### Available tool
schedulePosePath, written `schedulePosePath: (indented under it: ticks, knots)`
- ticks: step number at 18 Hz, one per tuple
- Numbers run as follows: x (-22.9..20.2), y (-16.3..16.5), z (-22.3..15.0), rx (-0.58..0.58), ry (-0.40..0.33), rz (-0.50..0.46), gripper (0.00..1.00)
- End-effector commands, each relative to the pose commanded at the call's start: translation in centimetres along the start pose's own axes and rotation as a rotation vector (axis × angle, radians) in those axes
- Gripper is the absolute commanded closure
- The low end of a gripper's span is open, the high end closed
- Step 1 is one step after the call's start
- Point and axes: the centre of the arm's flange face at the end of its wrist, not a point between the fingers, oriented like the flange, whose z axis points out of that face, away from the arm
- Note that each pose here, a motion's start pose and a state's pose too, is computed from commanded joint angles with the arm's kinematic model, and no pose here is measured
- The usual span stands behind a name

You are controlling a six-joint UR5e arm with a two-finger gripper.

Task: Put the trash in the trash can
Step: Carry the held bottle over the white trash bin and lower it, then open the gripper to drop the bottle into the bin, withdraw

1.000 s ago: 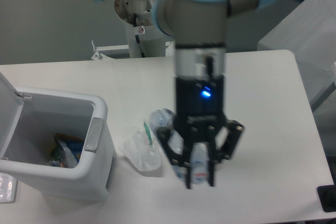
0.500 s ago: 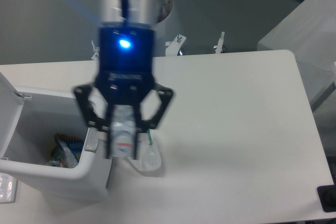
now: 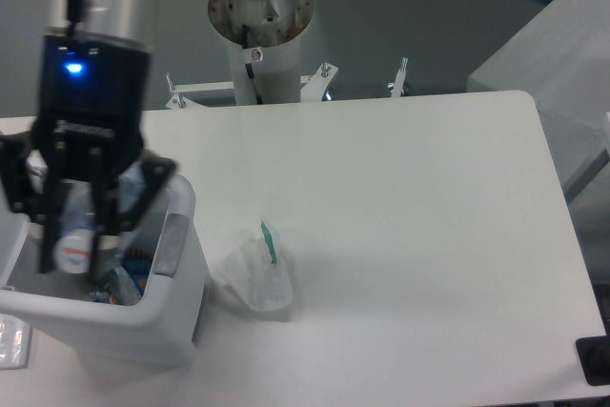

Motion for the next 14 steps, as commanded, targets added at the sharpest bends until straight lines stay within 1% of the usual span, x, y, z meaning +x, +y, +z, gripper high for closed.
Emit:
schedulePosePath:
  ticks: [2,6,9,10,11,12,13,14]
  knots:
    - [0.9,0.4,1.3,-0.016,0.015,0.006,0.74]
    - [1.0,1.5,4.0,-0.050,0.028,0.003,0.74]
    - [1.7,2.4,4.8,-0.072,0.038,0.004,0.73]
    - [1.6,2.8,5.1,-0.080,0.039,0.004,0.71]
    - [1.5,3.2,5.7,-0.092,0.038,0.011,0.58]
    - [1.5,3.3,5.7,-0.094,0.035,0.010,0.41]
    - [1.4,3.4,5.6,-0.096,0.034,0.009,0.13]
    - [1.2,3.5,5.5,-0.097,0.030,-0.004,0.01]
